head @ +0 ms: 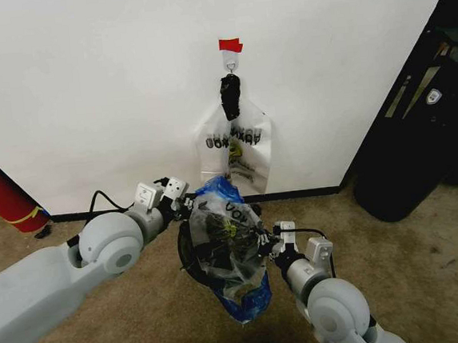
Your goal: Pick up the garbage bag from the wall and place it over the trash bin.
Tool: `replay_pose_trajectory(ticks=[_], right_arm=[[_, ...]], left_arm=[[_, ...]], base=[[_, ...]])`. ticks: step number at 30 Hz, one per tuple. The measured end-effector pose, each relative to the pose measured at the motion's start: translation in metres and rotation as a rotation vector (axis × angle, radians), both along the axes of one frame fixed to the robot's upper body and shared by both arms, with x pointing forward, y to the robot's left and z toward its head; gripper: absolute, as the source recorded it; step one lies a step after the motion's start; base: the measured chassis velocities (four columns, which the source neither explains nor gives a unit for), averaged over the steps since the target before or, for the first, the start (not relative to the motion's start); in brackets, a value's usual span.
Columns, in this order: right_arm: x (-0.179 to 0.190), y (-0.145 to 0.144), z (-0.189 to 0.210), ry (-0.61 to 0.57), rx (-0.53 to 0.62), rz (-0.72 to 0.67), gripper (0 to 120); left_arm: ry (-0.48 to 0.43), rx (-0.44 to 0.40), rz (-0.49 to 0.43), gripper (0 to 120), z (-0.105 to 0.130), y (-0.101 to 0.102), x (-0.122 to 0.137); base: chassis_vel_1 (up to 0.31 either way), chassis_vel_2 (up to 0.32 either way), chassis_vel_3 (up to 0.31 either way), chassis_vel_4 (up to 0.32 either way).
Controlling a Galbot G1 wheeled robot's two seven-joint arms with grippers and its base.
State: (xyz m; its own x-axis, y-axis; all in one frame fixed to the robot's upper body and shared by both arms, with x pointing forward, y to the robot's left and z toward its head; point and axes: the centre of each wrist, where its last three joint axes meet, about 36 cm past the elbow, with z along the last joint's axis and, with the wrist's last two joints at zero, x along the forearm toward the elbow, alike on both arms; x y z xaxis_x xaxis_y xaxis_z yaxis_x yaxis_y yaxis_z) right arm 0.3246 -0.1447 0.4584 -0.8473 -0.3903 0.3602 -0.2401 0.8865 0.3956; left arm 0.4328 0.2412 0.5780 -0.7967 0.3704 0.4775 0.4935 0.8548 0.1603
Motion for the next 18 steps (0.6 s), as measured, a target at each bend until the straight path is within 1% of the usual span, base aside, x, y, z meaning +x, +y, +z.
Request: replay_pose_trajectory(ticks=[4,9,14,18], right_arm=[[-0.003,0.0,-0.003,-0.025,-0.027,0.033,1],[-0.006,-0.001,-0.004,-0.056,-0.038,0.07,1],[-0.012,-0.004,-0.006,-0.096,-0.048,0.104,1],[-0.015,-0.009,-0.005,-0.126,-0.027,0.119,1]], left_arm=[[-0.014,-0.008,-0.02,0,0.007,0.0,-0.002],[-0.014,0.001,-0.024,0,0.01,0.002,-0.002],[0.006,0.023,-0.012,0,0.006,0.012,-0.002],[0.021,0.034,0.009,0,0.007,0.026,-0.003]], base=[[0.0,0.0,0.0,0.0],[0.0,0.0,0.0,0.0],[0.0,0.0,0.0,0.0],[0.0,0.0,0.0,0.0]])
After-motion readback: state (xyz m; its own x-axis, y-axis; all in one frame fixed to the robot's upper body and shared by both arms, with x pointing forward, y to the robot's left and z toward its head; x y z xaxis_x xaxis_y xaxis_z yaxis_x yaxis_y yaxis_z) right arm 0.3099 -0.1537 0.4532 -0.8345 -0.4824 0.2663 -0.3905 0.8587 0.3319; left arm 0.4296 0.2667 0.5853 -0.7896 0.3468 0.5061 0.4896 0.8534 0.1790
